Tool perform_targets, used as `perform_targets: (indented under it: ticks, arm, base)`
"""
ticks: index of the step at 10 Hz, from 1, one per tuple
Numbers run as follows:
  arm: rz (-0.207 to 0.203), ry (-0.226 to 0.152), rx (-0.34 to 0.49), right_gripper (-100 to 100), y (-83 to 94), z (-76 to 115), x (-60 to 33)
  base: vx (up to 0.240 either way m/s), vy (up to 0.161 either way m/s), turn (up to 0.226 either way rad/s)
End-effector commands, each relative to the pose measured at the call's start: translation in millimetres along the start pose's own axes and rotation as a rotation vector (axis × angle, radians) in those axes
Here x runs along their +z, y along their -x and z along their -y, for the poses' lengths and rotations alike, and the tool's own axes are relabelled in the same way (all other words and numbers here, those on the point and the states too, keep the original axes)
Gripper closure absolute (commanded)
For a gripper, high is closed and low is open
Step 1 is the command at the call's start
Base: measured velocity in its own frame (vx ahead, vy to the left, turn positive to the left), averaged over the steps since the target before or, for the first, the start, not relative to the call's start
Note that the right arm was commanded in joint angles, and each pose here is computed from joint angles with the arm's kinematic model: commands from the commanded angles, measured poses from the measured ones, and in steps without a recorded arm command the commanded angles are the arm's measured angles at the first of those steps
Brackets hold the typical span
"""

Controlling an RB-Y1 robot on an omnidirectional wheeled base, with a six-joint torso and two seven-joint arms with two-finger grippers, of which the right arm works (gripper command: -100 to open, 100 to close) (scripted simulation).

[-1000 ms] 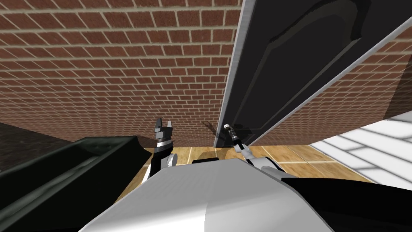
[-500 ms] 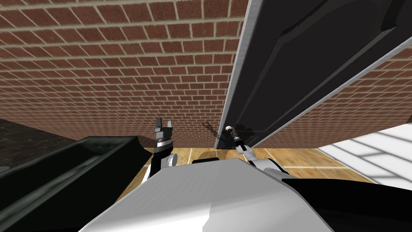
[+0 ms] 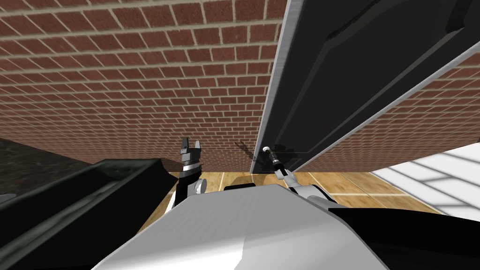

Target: Pull the door open

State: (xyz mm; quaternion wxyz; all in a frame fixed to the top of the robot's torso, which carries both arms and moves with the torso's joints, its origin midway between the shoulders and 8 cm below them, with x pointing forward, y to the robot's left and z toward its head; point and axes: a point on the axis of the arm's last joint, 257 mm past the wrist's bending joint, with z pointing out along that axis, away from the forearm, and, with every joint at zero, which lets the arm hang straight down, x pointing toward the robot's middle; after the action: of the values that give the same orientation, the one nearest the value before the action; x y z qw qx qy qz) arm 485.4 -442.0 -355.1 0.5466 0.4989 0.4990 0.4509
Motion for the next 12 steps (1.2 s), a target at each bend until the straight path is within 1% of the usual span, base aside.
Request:
perform_targets:
  ticks: [1,2,3,4,10,11,12]
  arm:
    - [-0.001,0.01,-0.003,100,0.7,-4.1,2.2]
    - [-0.016,0.003,-0.002,100,-1.2,-0.6,-2.1]
    - [-0.023,0.004,-0.002,100,-1.6,-0.7,-2.9]
    - [-0.038,0.006,-0.003,100,-2.8,-1.1,-4.9]
    - [-0.141,0.01,-0.006,100,-12.1,-1.7,-20.0]
    - [-0.13,0.009,-0.005,100,-11.2,-0.9,-18.3]
    - [-0.158,0.01,-0.005,100,-10.4,1.0,-29.4]
  base:
    - [0.0,0.0,0.0]
    - [-0.086,-0.008,0.058]
    - [-0.154,-0.029,0.067]
    - [-0.201,-0.058,0.077]
    - [-0.214,-0.086,0.096]
    - [-0.107,-0.037,0.019]
    - [-0.133,-0.076,0.114]
